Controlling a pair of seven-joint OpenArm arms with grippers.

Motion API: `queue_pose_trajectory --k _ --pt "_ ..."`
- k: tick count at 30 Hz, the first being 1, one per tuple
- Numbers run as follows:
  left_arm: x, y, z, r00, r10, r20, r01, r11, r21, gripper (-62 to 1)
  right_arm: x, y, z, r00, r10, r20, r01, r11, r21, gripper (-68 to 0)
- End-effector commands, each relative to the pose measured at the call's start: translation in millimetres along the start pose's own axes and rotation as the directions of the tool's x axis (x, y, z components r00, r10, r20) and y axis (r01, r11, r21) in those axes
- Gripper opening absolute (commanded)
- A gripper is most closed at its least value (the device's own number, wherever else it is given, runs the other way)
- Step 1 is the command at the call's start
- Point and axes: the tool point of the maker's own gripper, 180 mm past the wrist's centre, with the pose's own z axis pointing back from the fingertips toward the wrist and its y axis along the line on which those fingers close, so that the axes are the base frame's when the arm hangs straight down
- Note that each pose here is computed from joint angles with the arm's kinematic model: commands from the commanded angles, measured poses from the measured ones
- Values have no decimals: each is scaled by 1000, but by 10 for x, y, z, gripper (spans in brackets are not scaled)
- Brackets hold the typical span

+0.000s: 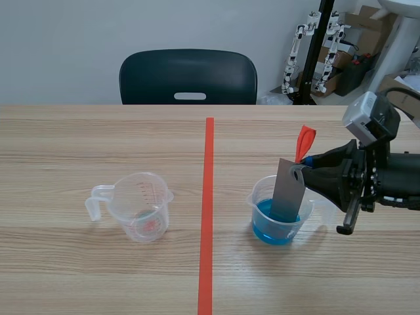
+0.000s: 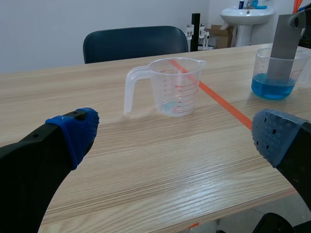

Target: Do the redox reaction experiment. hold the plate still in the solution

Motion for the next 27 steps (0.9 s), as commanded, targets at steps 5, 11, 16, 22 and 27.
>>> queue_pose_trajectory --k 5,11,16,22,27 --pt "108 -3 -1 999 3 52 -3 1000 3 14 30 -71 33 999 29 -14 -29 1000 -11 -669" --pt "108 -3 -1 999 3 52 -3 1000 3 14 30 -71 33 999 29 -14 -29 1000 -11 -669" --pt "108 -3 -1 999 3 52 -3 1000 3 14 29 -71 33 999 29 -14 -29 1000 -11 -669" --pt "108 -3 -1 999 3 52 -3 1000 3 14 23 -71 33 999 29 -18 -29 1000 -11 -669" --pt "108 -3 -1 999 3 52 -3 1000 3 14 16 -72 33 999 29 -22 -29 1000 -11 -669"
